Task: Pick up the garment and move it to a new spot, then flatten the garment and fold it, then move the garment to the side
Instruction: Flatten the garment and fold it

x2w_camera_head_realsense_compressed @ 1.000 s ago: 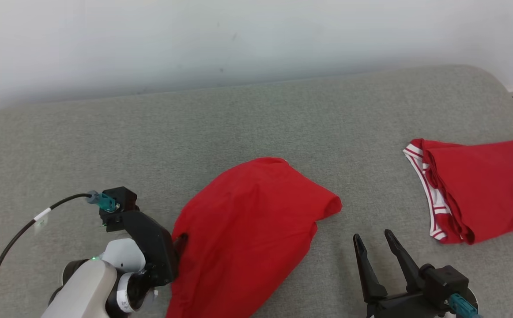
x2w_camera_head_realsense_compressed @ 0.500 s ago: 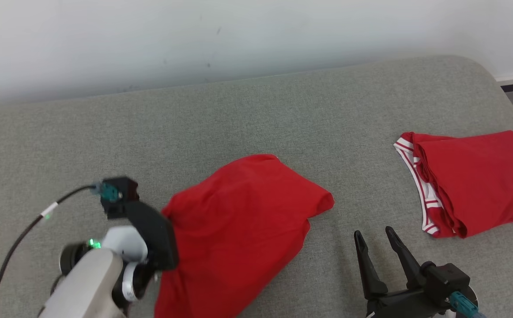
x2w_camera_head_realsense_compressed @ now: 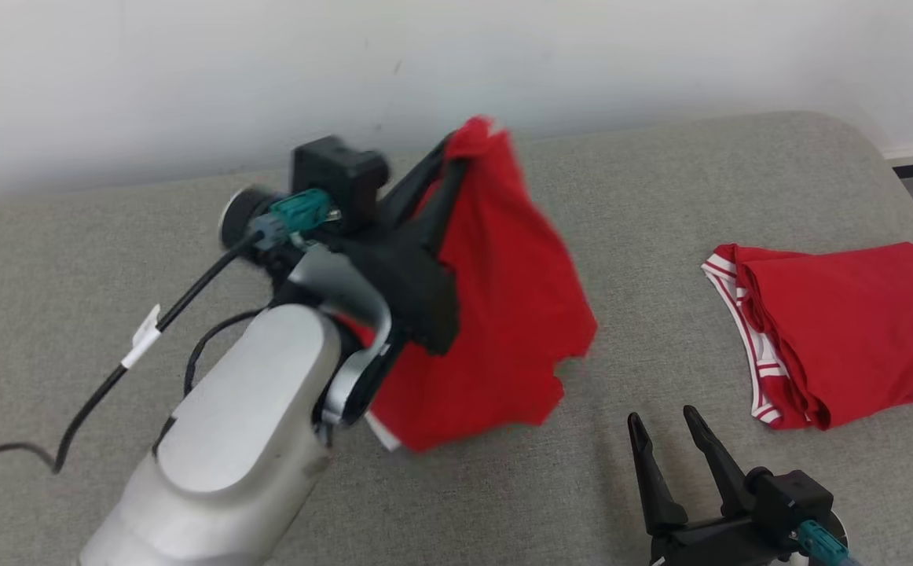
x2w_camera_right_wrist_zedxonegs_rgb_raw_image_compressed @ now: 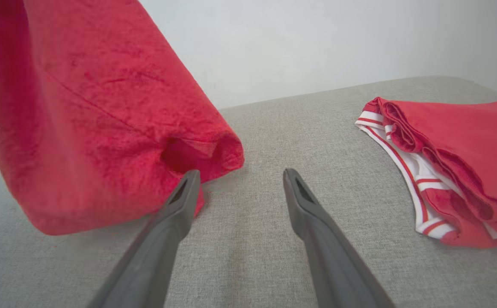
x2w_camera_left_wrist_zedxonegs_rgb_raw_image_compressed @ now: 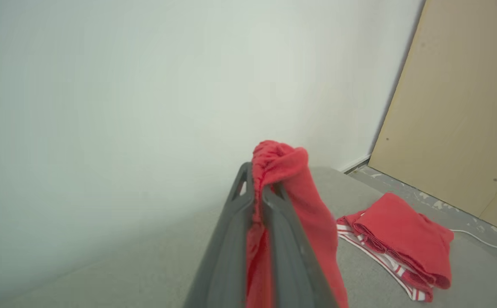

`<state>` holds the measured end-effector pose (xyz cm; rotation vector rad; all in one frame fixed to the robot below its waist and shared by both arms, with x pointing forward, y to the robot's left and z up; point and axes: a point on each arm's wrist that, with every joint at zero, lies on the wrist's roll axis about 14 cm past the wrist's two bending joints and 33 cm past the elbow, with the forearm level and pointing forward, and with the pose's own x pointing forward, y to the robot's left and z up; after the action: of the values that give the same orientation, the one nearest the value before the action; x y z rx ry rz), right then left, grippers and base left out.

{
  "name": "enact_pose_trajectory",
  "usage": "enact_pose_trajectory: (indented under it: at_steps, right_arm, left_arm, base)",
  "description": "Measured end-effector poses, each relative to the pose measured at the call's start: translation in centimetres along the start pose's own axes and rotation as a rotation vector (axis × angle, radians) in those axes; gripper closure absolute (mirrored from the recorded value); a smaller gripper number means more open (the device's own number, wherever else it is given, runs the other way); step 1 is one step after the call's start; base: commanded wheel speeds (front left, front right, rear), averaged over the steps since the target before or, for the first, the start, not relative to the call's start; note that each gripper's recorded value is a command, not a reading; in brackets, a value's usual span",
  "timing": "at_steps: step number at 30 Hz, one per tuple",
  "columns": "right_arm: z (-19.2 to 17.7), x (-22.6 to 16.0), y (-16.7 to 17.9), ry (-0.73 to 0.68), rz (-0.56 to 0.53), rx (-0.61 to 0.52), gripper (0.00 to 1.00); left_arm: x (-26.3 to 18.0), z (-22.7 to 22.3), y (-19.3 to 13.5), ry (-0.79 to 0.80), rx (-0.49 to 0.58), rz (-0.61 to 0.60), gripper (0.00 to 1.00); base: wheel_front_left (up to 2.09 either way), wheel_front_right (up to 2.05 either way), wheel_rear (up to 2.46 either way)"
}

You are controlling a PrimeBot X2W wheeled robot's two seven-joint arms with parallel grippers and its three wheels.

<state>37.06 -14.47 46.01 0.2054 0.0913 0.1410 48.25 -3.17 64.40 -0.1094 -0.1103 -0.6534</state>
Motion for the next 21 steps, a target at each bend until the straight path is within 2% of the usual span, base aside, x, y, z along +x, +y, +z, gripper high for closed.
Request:
enact_pose_trajectory:
  at_steps: [4,9,10,14,18,21]
  right_arm:
    - [0.3,-0.2,-0.2,-0.012,-0.007,-0.001,0.00]
    - [0.0,-0.5,-0.6,-0.005,-0.019,0.002,0.00]
    - [-0.1,-0.5,-0.5,-0.003,-0.016,0.003,0.00]
    - [-0.3,-0.3,0.2,0.002,0.004,0.004,0.00]
    - [-0.3,0.1,0.9,0.003,0.028,0.004,0.00]
    - [-0.4,0.4,1.2,0.008,0.039,-0.001,0.00]
  left_arm:
    - [0.6,4.2,-2.9,-0.156,0.022,-0.087,1.00]
    - [-0.5,6.4,-4.9,-0.252,0.064,-0.171,1.00]
    - [-0.8,6.3,-4.6,-0.251,0.048,-0.159,1.00]
    - [-3.0,0.9,-1.9,-0.079,0.028,-0.069,1.00]
    - [-7.6,-6.2,3.2,0.120,0.014,0.128,1.00]
    - [-11.9,-12.0,5.0,0.285,-0.032,0.251,1.00]
  base:
    - [0.00,0.00,0.00]
    - [0.00,0.00,0.00]
    - [0.00,0.00,0.00]
    - [0.00,0.00,0.00]
    - [0.00,0.00,0.00]
    - [0.00,0.00,0.00]
